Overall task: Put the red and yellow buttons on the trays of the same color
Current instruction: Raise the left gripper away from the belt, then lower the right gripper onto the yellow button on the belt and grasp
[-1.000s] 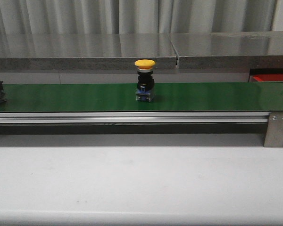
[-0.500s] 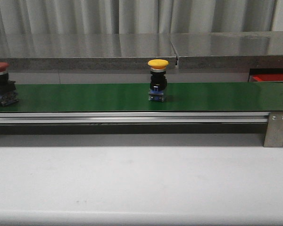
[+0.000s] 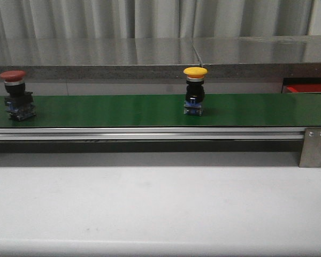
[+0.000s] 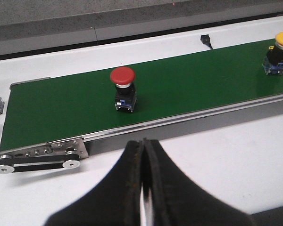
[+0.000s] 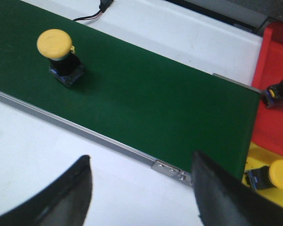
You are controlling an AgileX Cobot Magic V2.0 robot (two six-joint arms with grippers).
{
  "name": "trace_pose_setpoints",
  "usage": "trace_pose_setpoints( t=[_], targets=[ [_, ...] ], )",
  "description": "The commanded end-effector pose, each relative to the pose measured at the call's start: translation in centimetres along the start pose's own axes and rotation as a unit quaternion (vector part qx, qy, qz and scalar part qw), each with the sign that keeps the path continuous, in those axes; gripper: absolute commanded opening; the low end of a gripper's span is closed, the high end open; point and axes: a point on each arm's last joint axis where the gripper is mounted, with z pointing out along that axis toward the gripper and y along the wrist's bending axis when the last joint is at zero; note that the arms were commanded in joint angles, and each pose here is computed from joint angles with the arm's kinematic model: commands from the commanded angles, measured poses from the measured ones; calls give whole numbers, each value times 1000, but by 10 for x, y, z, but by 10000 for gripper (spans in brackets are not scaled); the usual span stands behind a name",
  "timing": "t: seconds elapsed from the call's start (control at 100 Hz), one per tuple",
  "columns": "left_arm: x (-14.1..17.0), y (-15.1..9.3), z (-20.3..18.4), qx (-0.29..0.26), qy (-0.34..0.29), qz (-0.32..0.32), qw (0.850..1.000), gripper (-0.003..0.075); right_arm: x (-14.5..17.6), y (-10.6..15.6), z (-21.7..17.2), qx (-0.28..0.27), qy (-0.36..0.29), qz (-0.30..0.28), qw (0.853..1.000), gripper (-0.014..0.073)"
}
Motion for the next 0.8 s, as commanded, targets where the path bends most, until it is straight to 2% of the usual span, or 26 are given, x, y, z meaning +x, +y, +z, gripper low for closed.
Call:
trace_pose_setpoints(
  t=[0.0,0.3,0.68,0.79],
  targets=[
    [-13,-1,-5,1,-45,-6,999,-20,-23,3,-2,-3,-26,-11,1000,556],
    [-13,-1,-5,1,-45,-6,999,-20,-51,13,34,-49,65,-12,997,552],
    [-13,-1,-5,1,-45,-7,999,-20,-75,11,75,-57,100,-15,993,552],
    [-13,-1,-5,1,-45,-7,999,-20,-77,13,88,-74,112,-20,991,552]
  ],
)
